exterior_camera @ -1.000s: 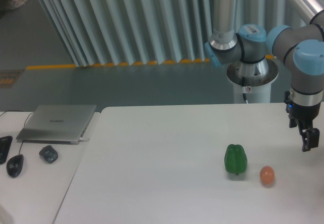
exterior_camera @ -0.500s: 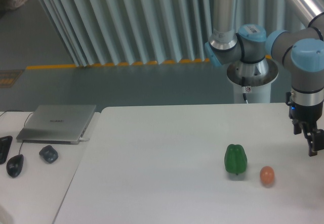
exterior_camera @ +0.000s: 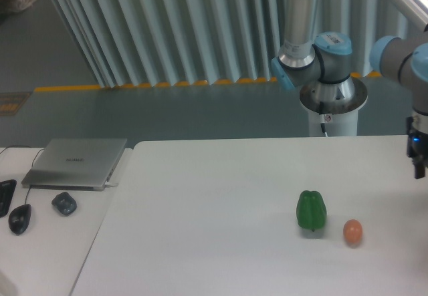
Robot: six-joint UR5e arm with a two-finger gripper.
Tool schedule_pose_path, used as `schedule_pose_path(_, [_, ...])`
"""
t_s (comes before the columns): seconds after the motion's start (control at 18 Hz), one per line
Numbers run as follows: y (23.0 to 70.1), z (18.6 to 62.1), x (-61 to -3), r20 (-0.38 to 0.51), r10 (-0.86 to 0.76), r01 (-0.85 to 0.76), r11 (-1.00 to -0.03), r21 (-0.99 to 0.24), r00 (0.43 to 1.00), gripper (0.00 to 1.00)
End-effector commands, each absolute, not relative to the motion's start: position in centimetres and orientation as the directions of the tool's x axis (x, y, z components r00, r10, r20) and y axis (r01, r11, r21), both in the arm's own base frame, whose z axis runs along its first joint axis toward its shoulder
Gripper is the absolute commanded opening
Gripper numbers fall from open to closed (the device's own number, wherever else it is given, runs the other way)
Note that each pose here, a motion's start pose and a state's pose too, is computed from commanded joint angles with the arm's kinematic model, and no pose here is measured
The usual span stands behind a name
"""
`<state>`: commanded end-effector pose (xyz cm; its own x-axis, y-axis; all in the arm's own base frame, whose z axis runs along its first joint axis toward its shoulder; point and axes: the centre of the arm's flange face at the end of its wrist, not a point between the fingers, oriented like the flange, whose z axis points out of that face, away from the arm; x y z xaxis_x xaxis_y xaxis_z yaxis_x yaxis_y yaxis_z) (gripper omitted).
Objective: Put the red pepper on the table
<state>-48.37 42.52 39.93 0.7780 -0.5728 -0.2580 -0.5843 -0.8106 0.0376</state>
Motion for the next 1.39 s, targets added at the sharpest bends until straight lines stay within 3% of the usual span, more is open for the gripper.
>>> schedule_pose_path(0.39, [38.9, 39.9, -53.7, -0.279, -0.485, -0.495, -0.868, 0.035, 0.829, 1.0])
schedule_pose_path(0.67, [37.4, 38.1, -57.2, -0.265, -0.252, -0.269, -0.963, -0.028, 0.931, 1.0])
schedule_pose_path(1.39, [36.7, 35.6, -63.3, -0.347, -0.182, -0.222, -0.972, -0.08, 0.92, 1.0])
